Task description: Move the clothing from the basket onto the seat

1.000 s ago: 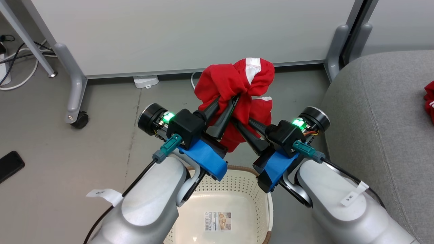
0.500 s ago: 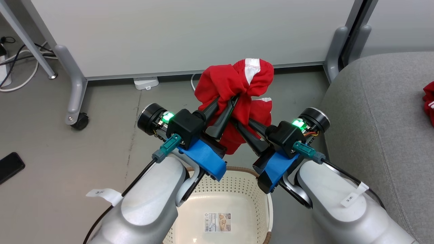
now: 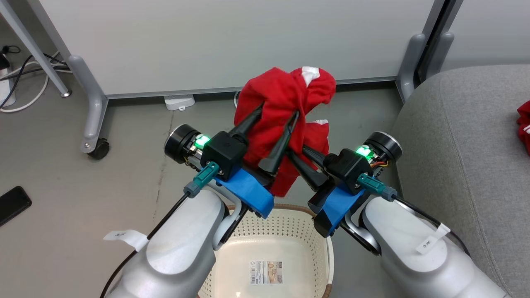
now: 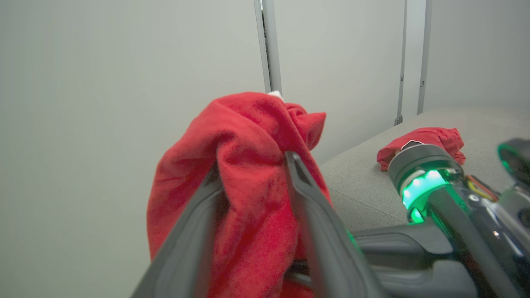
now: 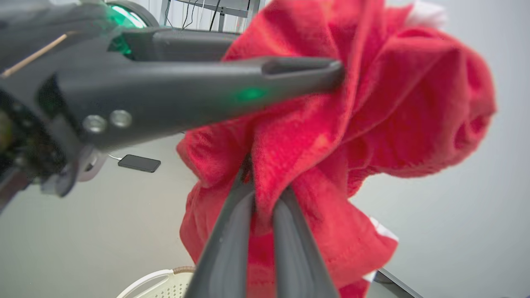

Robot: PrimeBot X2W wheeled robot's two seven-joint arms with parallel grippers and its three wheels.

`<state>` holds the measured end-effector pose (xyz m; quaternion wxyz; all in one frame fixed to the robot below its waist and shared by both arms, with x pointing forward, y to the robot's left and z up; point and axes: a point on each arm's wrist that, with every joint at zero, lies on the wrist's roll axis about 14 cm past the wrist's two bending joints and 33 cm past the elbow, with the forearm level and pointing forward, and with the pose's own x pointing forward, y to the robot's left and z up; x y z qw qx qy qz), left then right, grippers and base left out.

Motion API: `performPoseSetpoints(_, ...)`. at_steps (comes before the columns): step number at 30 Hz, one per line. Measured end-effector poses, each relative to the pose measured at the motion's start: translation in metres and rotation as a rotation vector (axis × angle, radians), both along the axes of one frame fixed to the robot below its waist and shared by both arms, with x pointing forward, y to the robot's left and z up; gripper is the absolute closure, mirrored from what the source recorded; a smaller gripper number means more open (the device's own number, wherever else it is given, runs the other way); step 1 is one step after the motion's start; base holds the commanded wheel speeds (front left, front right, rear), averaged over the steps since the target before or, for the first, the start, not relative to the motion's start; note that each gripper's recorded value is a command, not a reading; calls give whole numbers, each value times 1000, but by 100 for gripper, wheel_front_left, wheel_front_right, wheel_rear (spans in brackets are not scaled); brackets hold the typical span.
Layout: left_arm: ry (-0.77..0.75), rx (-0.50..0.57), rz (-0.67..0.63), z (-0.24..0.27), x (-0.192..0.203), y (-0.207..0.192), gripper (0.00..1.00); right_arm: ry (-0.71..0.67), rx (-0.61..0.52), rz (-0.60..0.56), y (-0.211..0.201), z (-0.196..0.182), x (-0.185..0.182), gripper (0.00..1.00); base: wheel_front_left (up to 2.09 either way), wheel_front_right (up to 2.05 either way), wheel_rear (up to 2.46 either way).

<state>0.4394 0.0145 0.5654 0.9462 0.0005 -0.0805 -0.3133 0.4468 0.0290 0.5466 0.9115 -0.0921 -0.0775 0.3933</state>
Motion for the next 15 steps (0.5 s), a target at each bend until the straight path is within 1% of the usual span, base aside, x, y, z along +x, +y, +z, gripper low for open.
performPoseSetpoints(10,-2,3,14,-2,2,3,0,3,33,-39,-10,3,5,100,0,0,0)
performPoseSetpoints(15,-5,0,9,-2,3,0,0,12,64,-98,-28,2,11,100,0,0,0)
